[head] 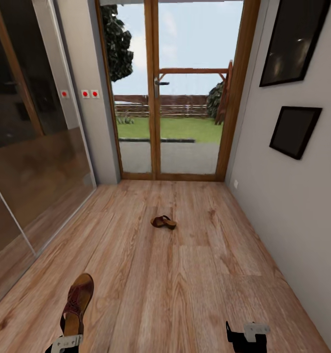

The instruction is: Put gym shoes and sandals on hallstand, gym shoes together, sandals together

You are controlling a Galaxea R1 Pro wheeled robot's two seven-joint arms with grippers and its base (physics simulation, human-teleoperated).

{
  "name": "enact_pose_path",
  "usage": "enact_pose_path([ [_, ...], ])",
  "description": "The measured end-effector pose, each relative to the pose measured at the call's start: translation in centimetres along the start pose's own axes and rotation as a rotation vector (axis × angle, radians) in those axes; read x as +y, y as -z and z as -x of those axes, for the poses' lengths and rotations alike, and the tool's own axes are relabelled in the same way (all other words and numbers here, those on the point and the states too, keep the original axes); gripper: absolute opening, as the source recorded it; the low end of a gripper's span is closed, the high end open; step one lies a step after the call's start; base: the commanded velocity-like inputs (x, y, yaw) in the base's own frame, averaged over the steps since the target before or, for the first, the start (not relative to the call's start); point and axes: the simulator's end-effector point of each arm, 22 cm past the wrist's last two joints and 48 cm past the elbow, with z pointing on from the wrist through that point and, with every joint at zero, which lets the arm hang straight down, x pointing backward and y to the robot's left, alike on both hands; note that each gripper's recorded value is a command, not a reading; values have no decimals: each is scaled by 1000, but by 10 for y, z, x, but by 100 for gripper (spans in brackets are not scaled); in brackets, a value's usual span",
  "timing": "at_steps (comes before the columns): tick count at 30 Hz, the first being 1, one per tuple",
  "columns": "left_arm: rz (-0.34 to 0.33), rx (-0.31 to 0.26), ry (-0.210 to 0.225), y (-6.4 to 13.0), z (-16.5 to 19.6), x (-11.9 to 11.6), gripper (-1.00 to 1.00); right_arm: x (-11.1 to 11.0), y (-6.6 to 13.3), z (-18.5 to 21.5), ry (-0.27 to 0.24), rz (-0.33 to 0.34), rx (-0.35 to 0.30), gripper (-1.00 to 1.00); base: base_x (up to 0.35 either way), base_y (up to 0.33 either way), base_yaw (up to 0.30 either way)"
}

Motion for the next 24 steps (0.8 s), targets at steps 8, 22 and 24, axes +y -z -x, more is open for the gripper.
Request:
enact_pose_path([
  [8, 0, -3, -1, 5, 17, 0, -100, -1, 5, 18, -1, 0, -4, 100, 0, 0, 68],
  [22, 1, 10, -2, 16, 42, -1, -100, -3, 15, 42, 0, 2, 8, 100, 0, 0, 220],
  [24, 1, 12, -2, 18, 45, -2, -100, -3, 17, 46, 0, 2, 11, 100, 0, 0, 205],
])
